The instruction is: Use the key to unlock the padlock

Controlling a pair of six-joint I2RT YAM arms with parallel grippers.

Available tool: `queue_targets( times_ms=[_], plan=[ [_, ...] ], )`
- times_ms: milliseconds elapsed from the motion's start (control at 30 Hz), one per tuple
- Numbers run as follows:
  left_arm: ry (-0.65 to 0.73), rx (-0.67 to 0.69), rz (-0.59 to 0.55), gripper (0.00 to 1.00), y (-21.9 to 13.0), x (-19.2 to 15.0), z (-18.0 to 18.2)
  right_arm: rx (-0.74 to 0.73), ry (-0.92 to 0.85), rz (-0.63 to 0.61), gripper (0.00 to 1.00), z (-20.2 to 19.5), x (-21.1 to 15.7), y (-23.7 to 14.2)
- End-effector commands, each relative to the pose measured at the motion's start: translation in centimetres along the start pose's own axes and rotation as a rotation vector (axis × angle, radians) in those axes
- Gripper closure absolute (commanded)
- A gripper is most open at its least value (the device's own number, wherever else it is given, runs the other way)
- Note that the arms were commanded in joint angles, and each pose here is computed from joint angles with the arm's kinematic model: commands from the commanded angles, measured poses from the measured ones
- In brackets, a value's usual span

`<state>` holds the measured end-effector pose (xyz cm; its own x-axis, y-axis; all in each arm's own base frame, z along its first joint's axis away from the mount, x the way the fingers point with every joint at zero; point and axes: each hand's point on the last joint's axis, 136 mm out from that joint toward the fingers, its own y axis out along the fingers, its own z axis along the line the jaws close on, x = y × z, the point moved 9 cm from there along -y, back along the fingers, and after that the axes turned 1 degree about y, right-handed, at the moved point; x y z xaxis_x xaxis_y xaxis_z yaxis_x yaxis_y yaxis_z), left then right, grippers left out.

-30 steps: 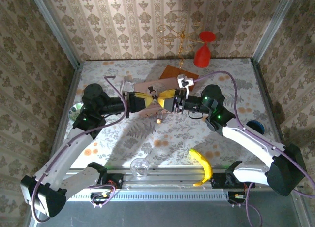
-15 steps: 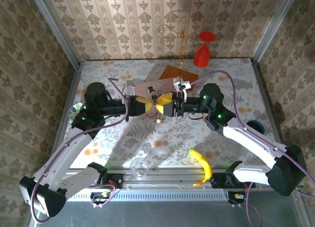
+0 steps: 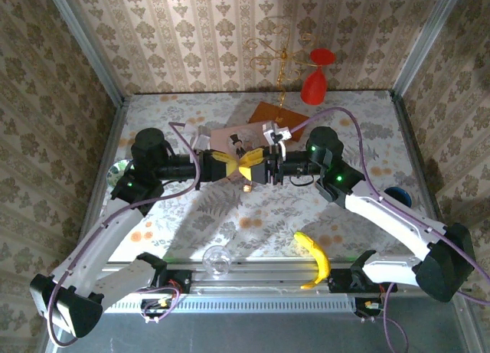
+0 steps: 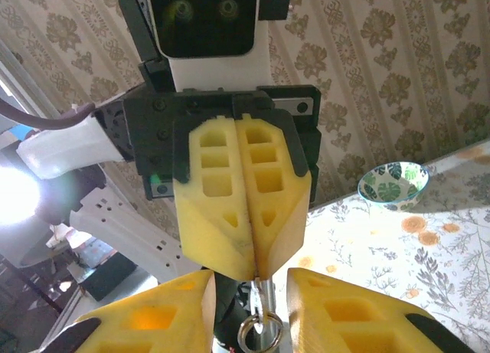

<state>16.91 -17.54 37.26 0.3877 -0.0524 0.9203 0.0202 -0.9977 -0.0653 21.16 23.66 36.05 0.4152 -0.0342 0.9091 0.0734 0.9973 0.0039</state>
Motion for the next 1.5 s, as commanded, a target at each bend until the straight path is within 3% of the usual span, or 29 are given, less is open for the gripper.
queue_targets(
  times_ms=[0, 233, 500, 767, 867, 967, 1067, 1167, 1467],
  plan=[
    [0.060, -0.039, -0.011, 1.00, -0.4, 1.0, -1.5, 0.027, -0.021, 0.014, 0.72, 0.4, 0.5, 0.3],
    [0.063, -0.044, -0.013, 1.00, -0.4, 1.0, -1.6, 0.022, -0.017, 0.017, 0.81, 0.3, 0.4, 0.4],
    [0.061, -0.042, -0.018, 1.00, -0.4, 1.1, -1.5, 0.036, -0.019, 0.023, 0.99, 0.4, 0.2, 0.4],
    [0.049, -0.016, -0.040, 1.00, -0.4, 1.4, -1.3, -0.092, -0.018, -0.023, 1.00, -0.2, -0.1, -0.4],
    [0.037, -0.004, -0.051, 0.85, -0.4, 1.5, -1.1, -0.162, -0.013, -0.049, 1.00, -0.4, -0.2, -0.8],
    [0.031, 0.008, -0.063, 0.62, -0.4, 1.6, -1.0, -0.184, -0.018, -0.048, 1.00, -0.4, -0.2, -1.0],
    [0.028, 0.018, -0.076, 0.56, -0.5, 1.7, -0.9, -0.186, -0.005, -0.034, 1.00, -0.5, -0.3, -1.0],
    [0.019, 0.032, -0.089, 0.42, -0.7, 1.8, -0.7, -0.176, 0.007, -0.022, 1.00, -0.7, -0.3, -0.8],
    [-0.085, 0.203, -0.164, 0.37, -2.8, 1.2, 2.0, -0.128, 0.032, -0.041, 1.00, -1.0, 0.0, -0.2]
  ],
)
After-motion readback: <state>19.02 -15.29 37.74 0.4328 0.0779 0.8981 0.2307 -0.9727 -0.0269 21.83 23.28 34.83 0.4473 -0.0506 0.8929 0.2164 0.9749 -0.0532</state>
